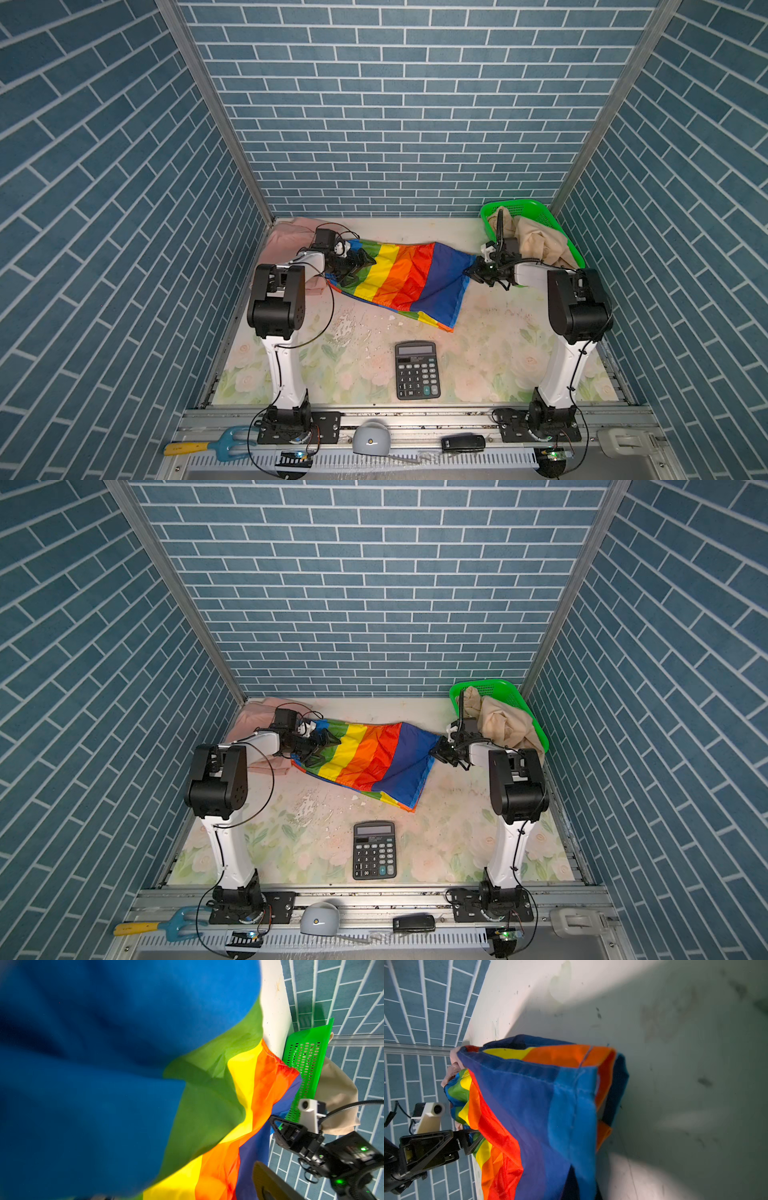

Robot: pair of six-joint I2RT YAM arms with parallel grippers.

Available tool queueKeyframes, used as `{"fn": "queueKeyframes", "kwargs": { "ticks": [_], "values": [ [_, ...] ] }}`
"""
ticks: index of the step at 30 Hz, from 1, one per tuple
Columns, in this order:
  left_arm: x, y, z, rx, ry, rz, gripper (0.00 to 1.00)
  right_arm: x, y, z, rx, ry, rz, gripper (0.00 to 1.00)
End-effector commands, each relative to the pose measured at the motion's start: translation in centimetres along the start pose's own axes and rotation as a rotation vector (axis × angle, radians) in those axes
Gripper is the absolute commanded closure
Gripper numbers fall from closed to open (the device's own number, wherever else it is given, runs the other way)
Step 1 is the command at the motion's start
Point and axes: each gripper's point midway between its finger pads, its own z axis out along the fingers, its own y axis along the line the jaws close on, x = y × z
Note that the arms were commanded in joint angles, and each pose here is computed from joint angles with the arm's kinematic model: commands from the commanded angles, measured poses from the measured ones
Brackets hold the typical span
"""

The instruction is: Fold and stack the shorts

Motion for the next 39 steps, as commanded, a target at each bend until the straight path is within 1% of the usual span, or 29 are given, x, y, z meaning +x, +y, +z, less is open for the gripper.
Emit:
{"fn": "queueKeyframes", "kwargs": {
  "ticks": [1, 7, 10, 11, 13, 15, 16, 18, 19, 21, 22, 23, 25, 27, 30, 32, 36, 39],
  "values": [
    [3.4, 7.1, 0.7, -0.216, 0.072, -0.131, 0.01, -1.3, -2.1, 0.3, 0.166, 0.029, -0.076, 1.0],
    [5.4, 7.1, 1.2, -0.206, 0.084, -0.148, 0.0, -6.1, -2.8, 2.1, 0.306, 0.08, -0.174, 1.0],
    [7.0, 6.1, 2.3, -0.191, 0.109, -0.138, 0.0, -8.6, -2.3, 2.8, 0.335, 0.093, -0.221, 1.0],
    [7.5, 5.5, 2.7, -0.179, 0.116, -0.134, 0.0, -9.4, -1.5, 2.6, 0.332, 0.088, -0.234, 0.98],
    [7.8, 4.6, 3.2, -0.159, 0.126, -0.127, 0.0, -10.3, 0.4, 1.7, 0.315, 0.071, -0.263, 0.82],
    [7.4, 3.7, 2.9, -0.15, 0.119, -0.114, 0.0, -10.3, 2.4, 0.4, 0.304, 0.061, -0.299, 0.65],
    [7.0, 3.2, 2.6, -0.149, 0.113, -0.105, 0.01, -10.1, 3.0, -0.1, 0.308, 0.06, -0.313, 0.58],
    [5.9, 1.8, 1.8, -0.144, 0.096, -0.075, 0.0, -9.0, 4.9, -2.0, 0.312, 0.055, -0.348, 0.46],
    [5.4, 1.1, 1.4, -0.143, 0.087, -0.059, 0.0, -8.4, 5.9, -2.8, 0.312, 0.043, -0.36, 0.44],
    [4.3, -0.4, 0.5, -0.131, 0.064, -0.035, 0.0, -5.9, 8.1, -4.4, 0.293, 0.019, -0.365, 0.32],
    [3.9, -1.1, 0.3, -0.122, 0.053, -0.028, 0.0, -4.8, 9.0, -4.8, 0.272, 0.003, -0.355, 0.29],
    [3.5, -1.6, 0.1, -0.11, 0.045, -0.022, 0.0, -3.2, 9.9, -4.8, 0.236, -0.005, -0.325, 0.29],
    [3.1, -2.3, 0.1, -0.085, 0.04, -0.025, 0.0, -0.2, 11.8, -4.3, 0.117, -0.006, -0.243, 0.27],
    [2.9, -1.9, 0.5, -0.074, 0.043, -0.045, 0.0, 2.9, 13.0, -3.4, 0.015, -0.002, -0.155, 0.25],
    [2.8, -0.9, 0.9, -0.086, 0.043, -0.056, 0.0, 7.0, 14.9, -1.8, -0.122, 0.025, -0.078, 0.24],
    [2.8, -0.5, 1.2, -0.086, 0.042, -0.063, 0.0, 9.2, 15.5, -0.6, -0.181, 0.044, -0.049, 0.23],
    [3.0, 0.6, 1.9, -0.096, 0.056, -0.076, 0.0, 11.9, 14.3, 1.7, -0.206, 0.104, -0.005, 0.23],
    [3.4, 1.4, 2.0, -0.104, 0.062, -0.082, 0.0, 12.9, 12.7, 2.3, -0.188, 0.124, 0.018, 0.23]
  ]
}}
